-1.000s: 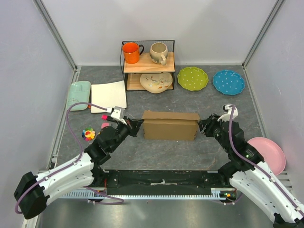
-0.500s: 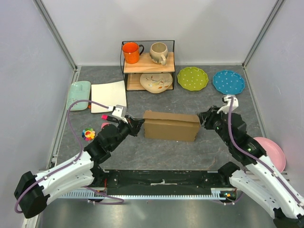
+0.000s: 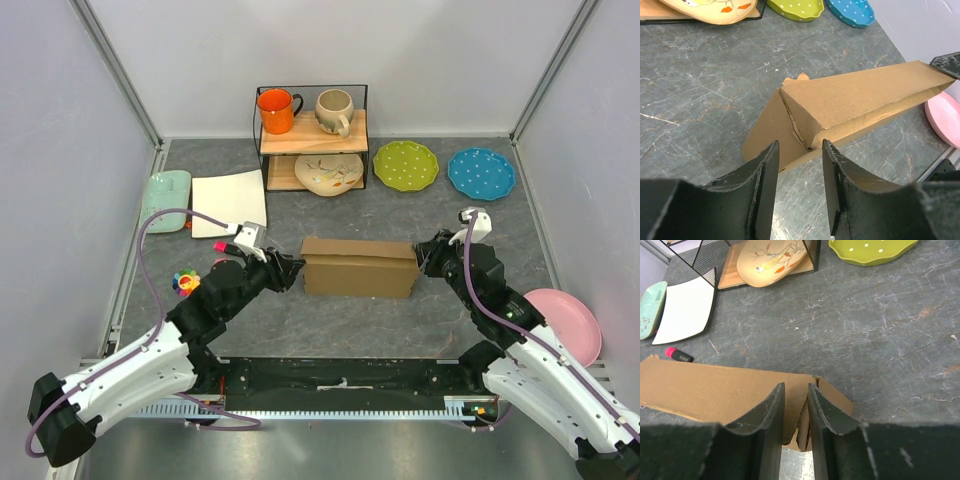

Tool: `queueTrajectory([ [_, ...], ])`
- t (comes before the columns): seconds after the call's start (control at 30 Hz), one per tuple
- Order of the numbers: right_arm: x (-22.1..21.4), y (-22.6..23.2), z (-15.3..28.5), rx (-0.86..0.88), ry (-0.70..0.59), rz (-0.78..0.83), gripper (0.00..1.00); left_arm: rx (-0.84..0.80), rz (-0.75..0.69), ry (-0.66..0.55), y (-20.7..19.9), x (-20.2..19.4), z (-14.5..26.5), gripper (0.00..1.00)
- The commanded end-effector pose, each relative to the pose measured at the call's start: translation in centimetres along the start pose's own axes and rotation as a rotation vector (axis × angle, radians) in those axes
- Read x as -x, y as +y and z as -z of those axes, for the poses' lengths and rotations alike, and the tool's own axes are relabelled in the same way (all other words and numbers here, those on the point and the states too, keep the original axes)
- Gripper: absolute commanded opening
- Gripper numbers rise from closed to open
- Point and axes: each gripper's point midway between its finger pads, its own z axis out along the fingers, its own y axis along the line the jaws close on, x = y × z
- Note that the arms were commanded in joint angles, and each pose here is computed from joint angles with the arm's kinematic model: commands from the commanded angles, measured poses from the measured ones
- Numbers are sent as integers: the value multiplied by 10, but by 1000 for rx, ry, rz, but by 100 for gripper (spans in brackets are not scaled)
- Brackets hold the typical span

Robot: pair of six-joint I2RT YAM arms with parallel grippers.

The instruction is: Fold the paper box

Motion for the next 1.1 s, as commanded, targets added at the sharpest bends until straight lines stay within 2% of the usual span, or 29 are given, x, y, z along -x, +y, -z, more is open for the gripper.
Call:
queueTrajectory([
  [0.0, -24, -13, -4, -40, 57, 6, 33, -47, 4, -54, -20, 35, 7, 48],
  [0.4, -28, -15, -7, -49, 64, 12, 34, -31, 5, -97, -23, 62, 6, 68],
  [0.5, -32, -16, -7, -47, 72, 11, 34, -8, 17, -77, -17, 62, -3, 67],
  [0.87, -45, -20, -5, -38, 89, 0, 33, -46, 102, -7, -8, 32, -27, 42],
  [1.07, -50, -23, -5, -41, 100, 1, 33, -68, 123, 32, -5, 10, -26, 34],
])
